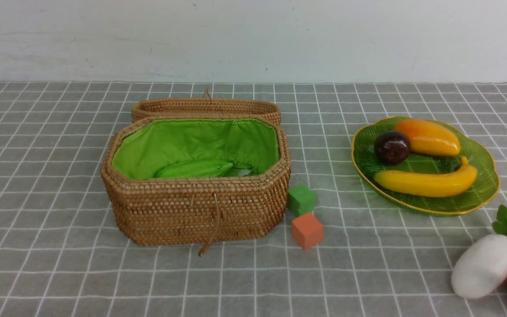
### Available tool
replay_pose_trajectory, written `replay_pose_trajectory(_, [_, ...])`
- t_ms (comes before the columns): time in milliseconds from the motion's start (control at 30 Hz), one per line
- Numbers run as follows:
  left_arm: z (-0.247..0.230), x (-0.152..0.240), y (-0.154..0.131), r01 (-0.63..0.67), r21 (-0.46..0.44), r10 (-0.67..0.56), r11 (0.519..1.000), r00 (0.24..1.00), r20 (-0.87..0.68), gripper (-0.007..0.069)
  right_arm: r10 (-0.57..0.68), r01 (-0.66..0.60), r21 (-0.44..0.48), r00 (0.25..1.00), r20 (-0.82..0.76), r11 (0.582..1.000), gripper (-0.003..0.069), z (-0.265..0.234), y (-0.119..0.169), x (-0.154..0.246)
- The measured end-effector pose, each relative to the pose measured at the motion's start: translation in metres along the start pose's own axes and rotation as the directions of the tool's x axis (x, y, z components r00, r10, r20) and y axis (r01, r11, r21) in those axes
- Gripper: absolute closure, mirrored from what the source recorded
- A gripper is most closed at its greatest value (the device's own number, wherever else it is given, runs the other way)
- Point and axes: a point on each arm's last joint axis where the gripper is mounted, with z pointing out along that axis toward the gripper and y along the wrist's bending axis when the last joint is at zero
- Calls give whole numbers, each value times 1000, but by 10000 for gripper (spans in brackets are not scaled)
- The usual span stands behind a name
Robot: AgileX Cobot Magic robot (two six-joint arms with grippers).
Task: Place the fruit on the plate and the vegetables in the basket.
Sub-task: Use the right arm to grab a potato and put it into the left basket
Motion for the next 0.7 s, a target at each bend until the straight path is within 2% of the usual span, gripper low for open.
replay_pose_trajectory(133, [0, 0, 0, 0, 0, 0, 1000, 1000, 0, 481, 0, 0, -11, 1000, 18, 1000, 361, -11, 5, -9])
replay_pose_trajectory(167, [0, 0, 0, 0, 0, 0, 1000, 1000, 0, 481, 5, -4, -15, 1000, 19, 1000, 348, -11, 6, -9])
replay_pose_trajectory(200, [0, 0, 0, 0, 0, 0, 1000, 1000, 0, 481, 5, -4, -18, 1000, 23, 1000, 228, -12, 7, -10])
replay_pose_trajectory(233, [0, 0, 0, 0, 0, 0, 1000, 1000, 0, 481, 5, -4, -18, 1000, 23, 1000, 214, -12, 7, -10])
replay_pose_trajectory(333, [0, 0, 0, 0, 0, 0, 1000, 1000, 0, 481, 0, 0, -11, 1000, 18, 1000, 22, -9, 6, -11])
replay_pose_trajectory(367, [0, 0, 0, 0, 0, 0, 1000, 1000, 0, 481, -1, 2, -6, 1000, 13, 1000, -3, -7, 7, -11])
replay_pose_trajectory(533, [0, 0, 0, 0, 0, 0, 1000, 1000, 0, 481, -17, 17, 14, 1000, -3, 1000, -4, 18, 8, -16])
replay_pose_trajectory(700, [0, 0, 0, 0, 0, 0, 1000, 1000, 0, 481, -49, 50, 40, 999, -20, 998, 69, 49, 10, -20])
